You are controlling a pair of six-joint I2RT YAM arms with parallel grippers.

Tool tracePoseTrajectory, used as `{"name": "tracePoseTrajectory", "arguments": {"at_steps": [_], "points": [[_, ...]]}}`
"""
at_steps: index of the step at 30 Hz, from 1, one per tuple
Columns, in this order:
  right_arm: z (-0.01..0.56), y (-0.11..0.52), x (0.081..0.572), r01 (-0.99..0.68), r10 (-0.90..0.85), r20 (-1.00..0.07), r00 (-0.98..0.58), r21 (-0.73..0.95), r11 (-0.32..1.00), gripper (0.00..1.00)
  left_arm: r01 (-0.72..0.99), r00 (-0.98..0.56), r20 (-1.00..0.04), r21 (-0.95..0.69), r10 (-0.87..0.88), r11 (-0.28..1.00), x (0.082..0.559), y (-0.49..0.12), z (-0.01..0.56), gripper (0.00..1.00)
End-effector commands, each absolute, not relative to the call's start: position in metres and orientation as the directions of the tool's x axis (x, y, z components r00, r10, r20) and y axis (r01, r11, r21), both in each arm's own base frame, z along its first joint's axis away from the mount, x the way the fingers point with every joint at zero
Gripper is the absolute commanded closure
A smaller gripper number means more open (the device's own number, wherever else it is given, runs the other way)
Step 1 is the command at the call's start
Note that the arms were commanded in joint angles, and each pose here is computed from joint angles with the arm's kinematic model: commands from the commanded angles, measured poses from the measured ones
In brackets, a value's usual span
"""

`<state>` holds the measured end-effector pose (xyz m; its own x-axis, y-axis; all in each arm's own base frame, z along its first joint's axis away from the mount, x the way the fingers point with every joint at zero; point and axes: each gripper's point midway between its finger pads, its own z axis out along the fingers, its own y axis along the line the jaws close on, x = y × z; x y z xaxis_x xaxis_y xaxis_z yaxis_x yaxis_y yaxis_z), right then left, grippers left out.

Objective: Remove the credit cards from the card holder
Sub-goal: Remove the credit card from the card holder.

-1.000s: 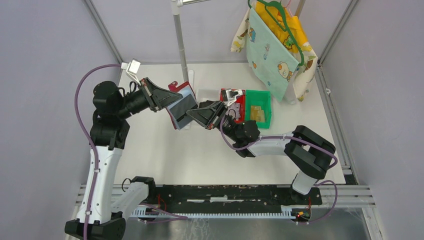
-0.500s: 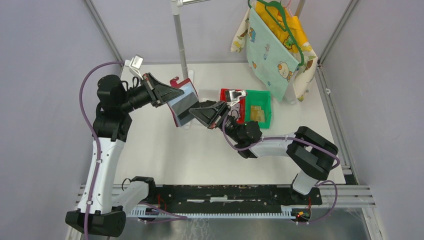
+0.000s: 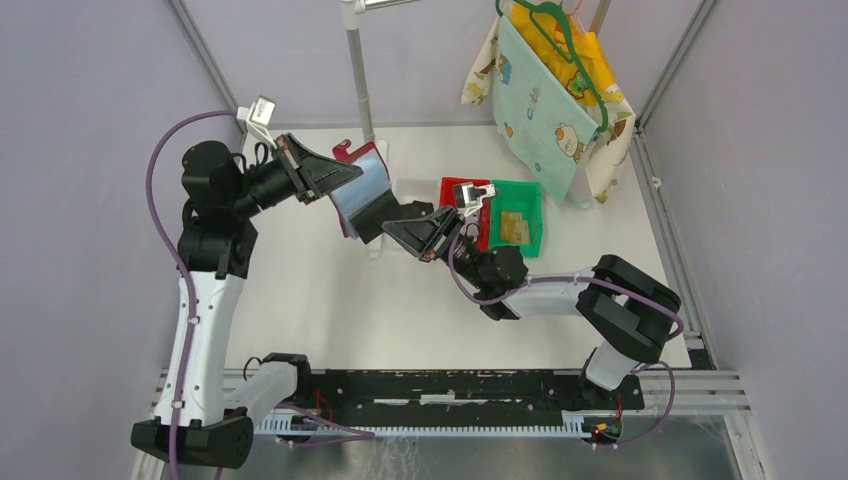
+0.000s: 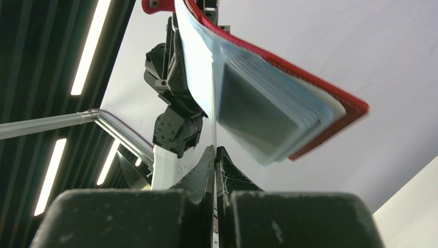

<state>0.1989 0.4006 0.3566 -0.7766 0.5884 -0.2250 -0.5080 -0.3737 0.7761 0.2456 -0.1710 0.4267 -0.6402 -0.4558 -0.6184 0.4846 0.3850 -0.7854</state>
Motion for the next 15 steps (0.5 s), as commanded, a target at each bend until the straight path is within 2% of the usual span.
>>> {"name": "tracePoseTrajectory", "arguments": {"at_steps": [1,9,13,15], "points": [[0.435,0.329,0.153,-0.666,0.667,-0.188,-0.721,0.450,-0.594,1.00,0.584,-0.537,-0.713,-0.700,-0.451,0.411,0.243,-0.167,0.462,0.98],[0.417,0.322,0.160,-0.655,0.628,-0.246,-0.739,0.485,-0.580,1.00,0.614,-0.405,-0.842,-0.540,-0.357,0.576,0.252,-0.152,0.464,0.98],[0.400,0.321,0.170,-0.664,0.600,-0.325,-0.731,0.541,-0.517,1.00,0.619,-0.399,-0.859,-0.511,-0.321,0.597,0.254,-0.151,0.458,0.98],[0.383,0.328,0.181,-0.667,0.563,-0.395,-0.726,0.602,-0.439,1.00,0.619,-0.392,-0.868,-0.494,-0.305,0.610,0.254,-0.149,0.455,0.98]]}}
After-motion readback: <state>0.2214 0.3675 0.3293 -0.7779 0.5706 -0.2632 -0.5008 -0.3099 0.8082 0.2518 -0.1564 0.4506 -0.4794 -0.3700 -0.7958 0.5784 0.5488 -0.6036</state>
